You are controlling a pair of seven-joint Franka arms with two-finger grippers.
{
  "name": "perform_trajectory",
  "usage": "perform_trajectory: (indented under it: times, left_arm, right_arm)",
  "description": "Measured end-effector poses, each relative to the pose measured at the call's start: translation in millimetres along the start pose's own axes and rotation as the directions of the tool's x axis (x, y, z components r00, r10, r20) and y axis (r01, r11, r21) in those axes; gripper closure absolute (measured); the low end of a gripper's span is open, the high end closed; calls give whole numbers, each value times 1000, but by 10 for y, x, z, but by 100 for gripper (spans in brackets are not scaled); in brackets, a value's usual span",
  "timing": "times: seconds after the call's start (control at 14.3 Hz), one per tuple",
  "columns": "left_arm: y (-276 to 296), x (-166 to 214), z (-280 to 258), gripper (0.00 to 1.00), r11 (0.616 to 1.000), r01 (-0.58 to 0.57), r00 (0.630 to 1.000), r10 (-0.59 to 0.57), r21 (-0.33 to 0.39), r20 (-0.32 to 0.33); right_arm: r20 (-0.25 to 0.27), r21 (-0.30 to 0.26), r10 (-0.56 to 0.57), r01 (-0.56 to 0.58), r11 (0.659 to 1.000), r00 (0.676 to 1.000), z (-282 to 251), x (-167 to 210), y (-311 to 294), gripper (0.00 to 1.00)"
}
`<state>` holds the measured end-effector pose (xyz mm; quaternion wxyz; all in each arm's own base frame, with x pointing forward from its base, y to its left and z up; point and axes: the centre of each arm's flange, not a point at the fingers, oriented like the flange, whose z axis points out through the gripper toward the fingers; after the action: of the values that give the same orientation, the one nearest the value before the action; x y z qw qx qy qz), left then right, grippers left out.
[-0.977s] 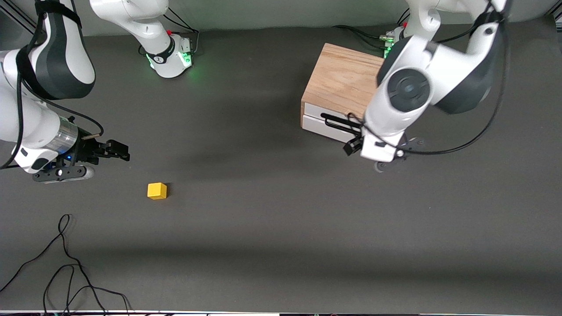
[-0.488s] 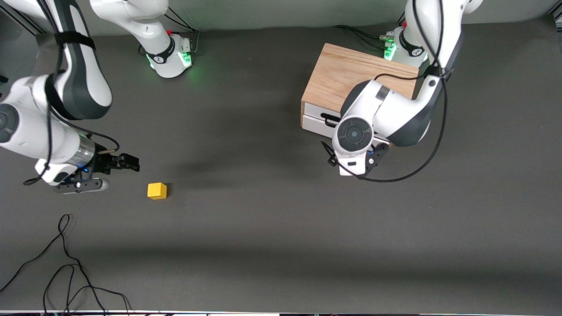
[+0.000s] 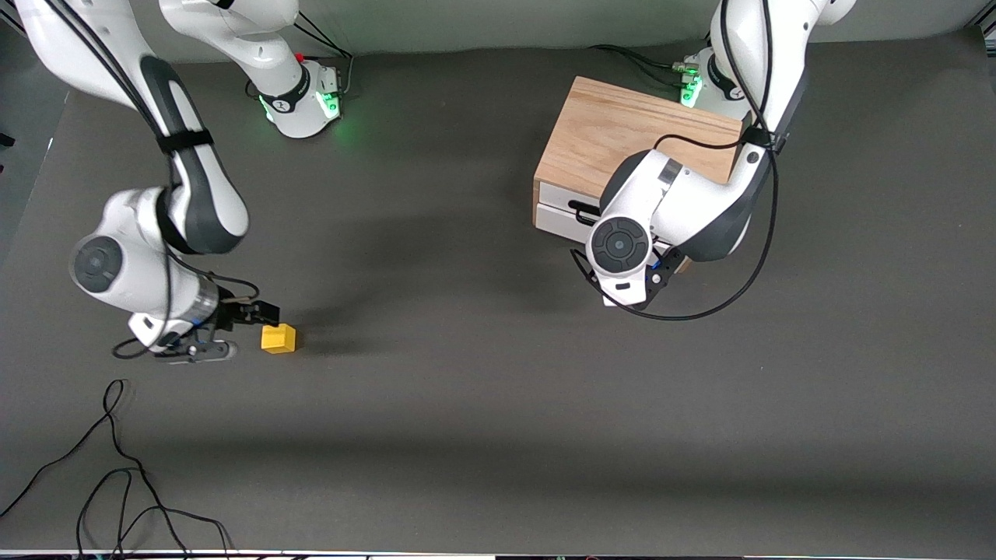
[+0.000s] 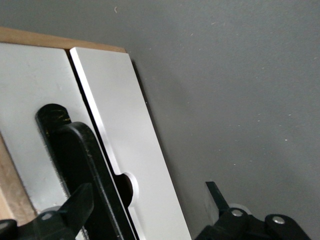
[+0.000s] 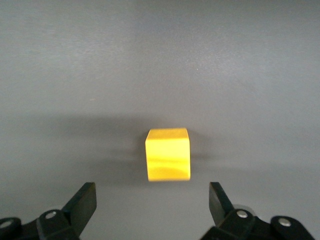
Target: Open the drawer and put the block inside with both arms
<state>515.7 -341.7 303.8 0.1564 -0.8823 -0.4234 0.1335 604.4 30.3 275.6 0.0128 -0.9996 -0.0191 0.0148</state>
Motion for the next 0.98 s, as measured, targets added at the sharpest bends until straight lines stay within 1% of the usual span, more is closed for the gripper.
perform_trajectory:
  times: [0.21,0.35,0.7,0.98]
  left_arm:
    - [-19,-12,90,0,1000,6,1000,-6,13,10]
    - [-27,-5,169,0,1000,12,1000,-12,19,15]
    - [-24,60,282,0,999,26,999,-27,19,20]
    - [32,125,400,0,999,37,999,-37,-1,27]
  right_arm:
    - [-4,-4,1,-1,1000,1000,389,39,14,0]
    - [1,-5,2,-2,1000,1000,542,39,21,0]
    - [0,-7,4,-4,1000,1000,705,30,38,0]
    - [-12,-8,4,-4,1000,1000,769,-5,43,0]
